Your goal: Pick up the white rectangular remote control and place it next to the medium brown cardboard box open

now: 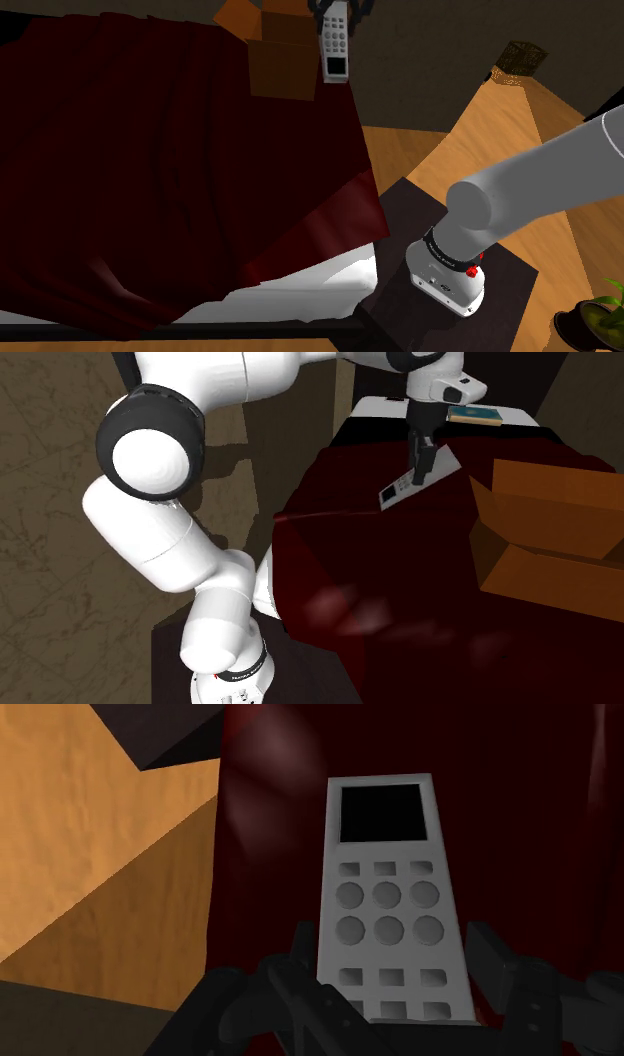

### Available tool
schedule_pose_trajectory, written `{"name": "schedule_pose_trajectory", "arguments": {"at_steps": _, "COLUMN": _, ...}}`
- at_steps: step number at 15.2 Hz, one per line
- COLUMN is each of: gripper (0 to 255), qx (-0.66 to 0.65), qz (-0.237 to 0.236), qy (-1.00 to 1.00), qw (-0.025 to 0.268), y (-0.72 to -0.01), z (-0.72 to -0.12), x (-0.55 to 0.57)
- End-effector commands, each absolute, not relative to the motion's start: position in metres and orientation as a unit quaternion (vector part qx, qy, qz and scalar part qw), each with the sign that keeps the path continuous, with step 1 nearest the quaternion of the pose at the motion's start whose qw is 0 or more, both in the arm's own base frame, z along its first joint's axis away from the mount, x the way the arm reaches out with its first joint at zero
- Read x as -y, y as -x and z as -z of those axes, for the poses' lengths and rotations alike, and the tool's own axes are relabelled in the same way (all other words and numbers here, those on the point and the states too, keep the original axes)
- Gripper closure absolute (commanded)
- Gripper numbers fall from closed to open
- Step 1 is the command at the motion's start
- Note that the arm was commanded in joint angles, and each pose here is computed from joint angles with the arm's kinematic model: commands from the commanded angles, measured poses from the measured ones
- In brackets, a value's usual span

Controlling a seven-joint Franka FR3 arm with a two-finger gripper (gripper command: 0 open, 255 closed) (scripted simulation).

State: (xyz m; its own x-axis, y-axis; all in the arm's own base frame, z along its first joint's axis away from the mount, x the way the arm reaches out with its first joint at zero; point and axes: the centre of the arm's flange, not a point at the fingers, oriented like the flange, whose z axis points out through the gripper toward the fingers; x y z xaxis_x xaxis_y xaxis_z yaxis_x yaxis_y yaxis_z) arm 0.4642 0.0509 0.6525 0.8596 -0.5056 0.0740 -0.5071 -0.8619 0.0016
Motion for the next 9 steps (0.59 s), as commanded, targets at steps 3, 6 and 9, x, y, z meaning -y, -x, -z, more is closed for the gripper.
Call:
{"name": "schedule_pose_trajectory", "arguments": {"at_steps": 3, "gripper": 255, "qx": 0.262, "qz": -0.036, "qy": -0.964, "qw": 0.011, "y": -0.484, "z": -0.655, "x": 0.000}}
{"name": "schedule_pose_trajectory", "arguments": {"at_steps": 6, "gripper": 255, "qx": 0.262, "qz": -0.036, "qy": -0.964, "qw": 0.011, "y": -0.498, "z": -0.655, "x": 0.037}}
{"name": "schedule_pose_trajectory", "arguments": {"at_steps": 9, "gripper": 255, "qx": 0.262, "qz": -0.036, "qy": -0.964, "qw": 0.011, "y": -0.511, "z": -0.655, "x": 0.074}}
